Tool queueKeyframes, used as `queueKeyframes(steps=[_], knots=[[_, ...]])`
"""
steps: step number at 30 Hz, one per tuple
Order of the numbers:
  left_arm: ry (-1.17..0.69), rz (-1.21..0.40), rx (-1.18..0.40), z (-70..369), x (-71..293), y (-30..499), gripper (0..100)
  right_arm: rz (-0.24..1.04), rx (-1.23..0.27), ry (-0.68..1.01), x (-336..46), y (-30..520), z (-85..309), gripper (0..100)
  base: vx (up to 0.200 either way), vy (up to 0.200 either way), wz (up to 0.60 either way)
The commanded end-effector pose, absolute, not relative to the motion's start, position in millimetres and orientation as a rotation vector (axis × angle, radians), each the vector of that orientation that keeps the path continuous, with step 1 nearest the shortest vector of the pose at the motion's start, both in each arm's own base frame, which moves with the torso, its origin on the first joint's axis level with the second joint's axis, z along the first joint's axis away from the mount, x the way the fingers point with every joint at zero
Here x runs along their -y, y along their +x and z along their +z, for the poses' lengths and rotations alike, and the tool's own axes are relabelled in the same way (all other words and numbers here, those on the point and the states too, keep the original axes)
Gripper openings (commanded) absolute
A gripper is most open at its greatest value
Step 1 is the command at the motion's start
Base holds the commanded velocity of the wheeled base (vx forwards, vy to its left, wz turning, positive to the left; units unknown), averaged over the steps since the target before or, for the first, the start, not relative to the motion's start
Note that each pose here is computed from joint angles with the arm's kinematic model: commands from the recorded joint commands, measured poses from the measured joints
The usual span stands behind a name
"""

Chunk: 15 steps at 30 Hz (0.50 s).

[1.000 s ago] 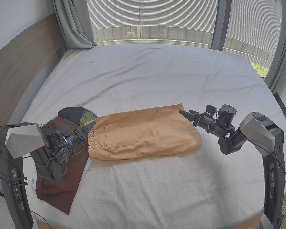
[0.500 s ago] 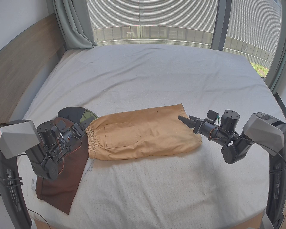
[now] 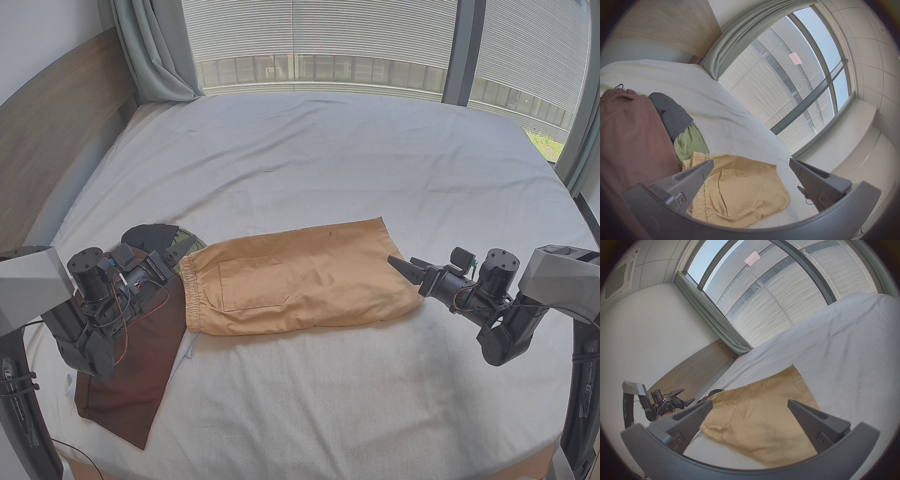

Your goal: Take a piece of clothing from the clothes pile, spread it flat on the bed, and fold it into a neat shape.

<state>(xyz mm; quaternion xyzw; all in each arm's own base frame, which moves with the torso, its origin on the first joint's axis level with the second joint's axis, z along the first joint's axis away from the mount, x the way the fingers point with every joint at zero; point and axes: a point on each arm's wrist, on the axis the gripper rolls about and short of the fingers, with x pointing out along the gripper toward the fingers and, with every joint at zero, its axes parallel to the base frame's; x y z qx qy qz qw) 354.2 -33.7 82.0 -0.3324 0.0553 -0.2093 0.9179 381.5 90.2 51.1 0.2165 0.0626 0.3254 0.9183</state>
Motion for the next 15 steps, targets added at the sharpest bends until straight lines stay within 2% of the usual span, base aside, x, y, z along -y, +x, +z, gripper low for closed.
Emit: queueKeyframes(steps=[1, 7, 15], knots=[[-0.68, -0.444, -0.096, 92, 34, 347, 100, 0.663, -0.136, 0.446, -89, 378, 51, 100, 0.0, 0.0, 0.0], [-0.659, -0.469, -0.094, 100, 34, 338, 100, 0.654, -0.16, 0.448, -88, 373, 48, 100, 0.0, 0.0, 0.0], [-0.527, -0.466, -0.104, 92, 34, 331, 100, 0.643, -0.198, 0.452, -86, 369, 38, 100, 0.0, 0.0, 0.0]])
